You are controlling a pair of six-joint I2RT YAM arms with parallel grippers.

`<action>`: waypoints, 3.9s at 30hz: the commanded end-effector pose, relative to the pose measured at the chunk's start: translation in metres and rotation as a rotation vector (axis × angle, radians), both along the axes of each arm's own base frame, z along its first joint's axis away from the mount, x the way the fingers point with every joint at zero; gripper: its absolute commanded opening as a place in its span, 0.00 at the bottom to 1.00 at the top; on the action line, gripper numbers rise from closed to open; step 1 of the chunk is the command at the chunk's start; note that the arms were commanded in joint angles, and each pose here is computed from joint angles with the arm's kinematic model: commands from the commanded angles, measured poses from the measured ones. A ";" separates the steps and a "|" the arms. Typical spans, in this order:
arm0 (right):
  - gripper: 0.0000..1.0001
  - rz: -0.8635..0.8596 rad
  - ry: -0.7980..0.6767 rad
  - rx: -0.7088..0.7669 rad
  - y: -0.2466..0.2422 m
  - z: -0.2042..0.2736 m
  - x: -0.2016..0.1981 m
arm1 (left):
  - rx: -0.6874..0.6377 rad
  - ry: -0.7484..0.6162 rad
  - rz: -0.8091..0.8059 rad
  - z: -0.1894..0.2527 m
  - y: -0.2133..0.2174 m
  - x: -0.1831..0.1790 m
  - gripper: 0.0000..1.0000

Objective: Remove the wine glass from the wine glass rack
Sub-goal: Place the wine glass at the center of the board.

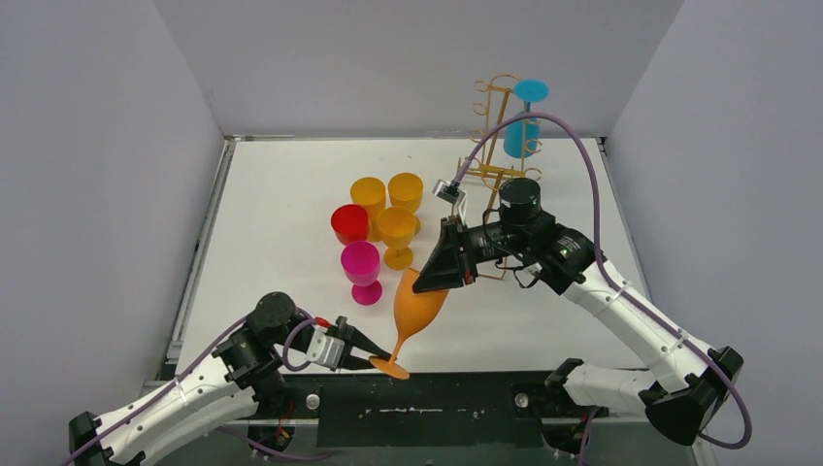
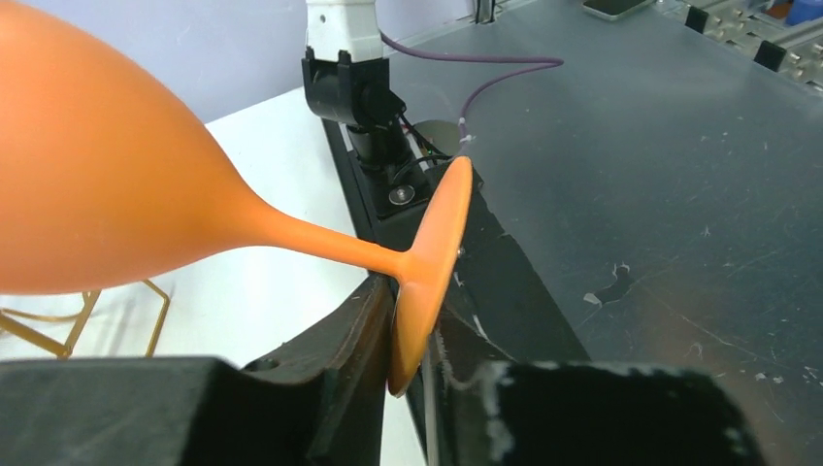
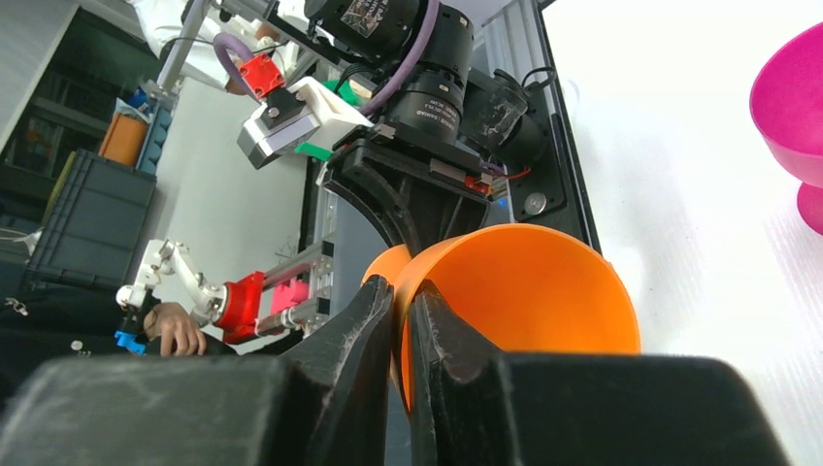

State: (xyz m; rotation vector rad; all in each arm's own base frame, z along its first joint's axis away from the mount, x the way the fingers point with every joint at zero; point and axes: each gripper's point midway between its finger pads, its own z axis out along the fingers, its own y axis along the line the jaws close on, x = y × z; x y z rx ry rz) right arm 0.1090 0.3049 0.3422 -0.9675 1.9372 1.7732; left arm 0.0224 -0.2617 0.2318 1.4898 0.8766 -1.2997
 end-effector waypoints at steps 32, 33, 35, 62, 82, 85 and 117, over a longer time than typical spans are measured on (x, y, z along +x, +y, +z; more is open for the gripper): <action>0.00 -0.489 -0.232 -0.323 -0.016 -0.073 0.061 | -0.099 0.290 0.955 0.049 0.060 0.128 0.97; 0.00 -0.519 -0.258 -0.342 -0.017 -0.076 0.066 | -0.105 0.329 1.036 0.050 0.069 0.137 0.97; 0.00 -0.574 -0.317 -0.375 -0.019 -0.082 0.073 | -0.148 0.464 1.236 0.049 0.092 0.158 0.97; 0.00 -0.809 -0.615 -0.612 0.028 -0.115 0.101 | 0.054 0.392 1.770 0.030 0.162 0.195 0.97; 0.00 -0.865 -0.564 -0.651 0.042 -0.132 0.125 | 0.112 0.659 2.015 -0.042 0.245 0.259 0.97; 0.00 -0.874 -0.553 -0.668 0.045 -0.139 0.132 | 0.111 0.654 2.025 -0.040 0.247 0.259 0.97; 0.18 -0.843 -0.508 -0.674 0.060 -0.139 0.135 | 0.126 0.543 1.939 -0.040 0.234 0.254 0.97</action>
